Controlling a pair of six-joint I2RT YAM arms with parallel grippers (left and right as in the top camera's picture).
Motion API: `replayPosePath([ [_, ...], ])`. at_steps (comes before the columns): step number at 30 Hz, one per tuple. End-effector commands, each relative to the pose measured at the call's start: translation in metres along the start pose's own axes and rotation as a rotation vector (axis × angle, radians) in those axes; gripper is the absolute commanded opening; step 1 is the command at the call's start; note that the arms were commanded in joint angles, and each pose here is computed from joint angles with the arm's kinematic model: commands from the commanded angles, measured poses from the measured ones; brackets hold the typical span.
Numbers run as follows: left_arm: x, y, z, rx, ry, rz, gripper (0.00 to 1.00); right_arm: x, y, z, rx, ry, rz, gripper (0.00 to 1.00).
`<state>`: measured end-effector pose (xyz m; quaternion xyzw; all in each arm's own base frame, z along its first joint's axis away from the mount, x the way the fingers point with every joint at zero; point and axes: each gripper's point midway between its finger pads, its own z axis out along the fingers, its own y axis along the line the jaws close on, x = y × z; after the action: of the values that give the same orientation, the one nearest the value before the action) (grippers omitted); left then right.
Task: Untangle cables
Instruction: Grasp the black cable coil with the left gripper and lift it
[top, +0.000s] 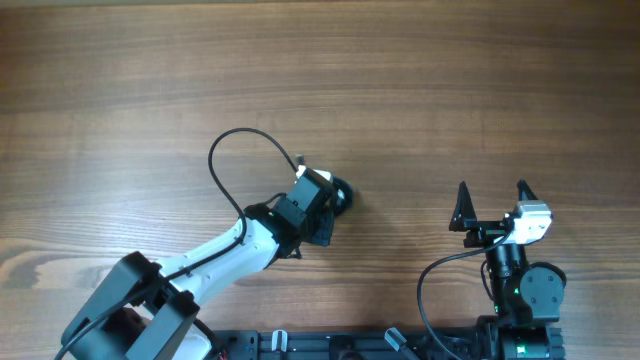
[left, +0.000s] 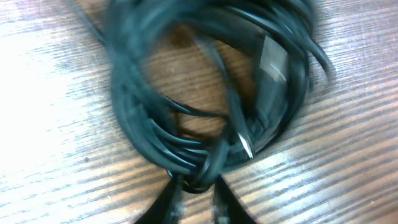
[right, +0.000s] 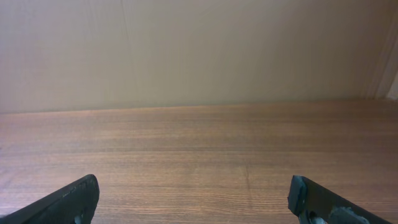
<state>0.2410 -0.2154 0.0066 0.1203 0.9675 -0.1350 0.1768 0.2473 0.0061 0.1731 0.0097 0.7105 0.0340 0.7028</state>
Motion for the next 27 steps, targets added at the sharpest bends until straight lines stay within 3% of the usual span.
replayPosePath([
  [1,-0.002,0.012,0.003,-0.067,-0.022,-0.006,0.08,-0.001,0.003,0.0,-0.018,-0.007,-0.009,1.0],
  [4,-0.008,0.012,0.003,-0.067,-0.047,-0.006,0.04,-0.001,0.003,0.0,-0.018,-0.007,-0.009,1.0],
  [21,-0.007,0.012,0.003,-0.067,-0.044,-0.006,0.04,-0.001,0.003,0.0,-0.018,-0.007,-0.009,1.0],
  [27,0.003,0.016,0.003,-0.084,-0.005,-0.076,0.04,0.0,0.003,0.0,-0.018,-0.004,-0.009,1.0],
])
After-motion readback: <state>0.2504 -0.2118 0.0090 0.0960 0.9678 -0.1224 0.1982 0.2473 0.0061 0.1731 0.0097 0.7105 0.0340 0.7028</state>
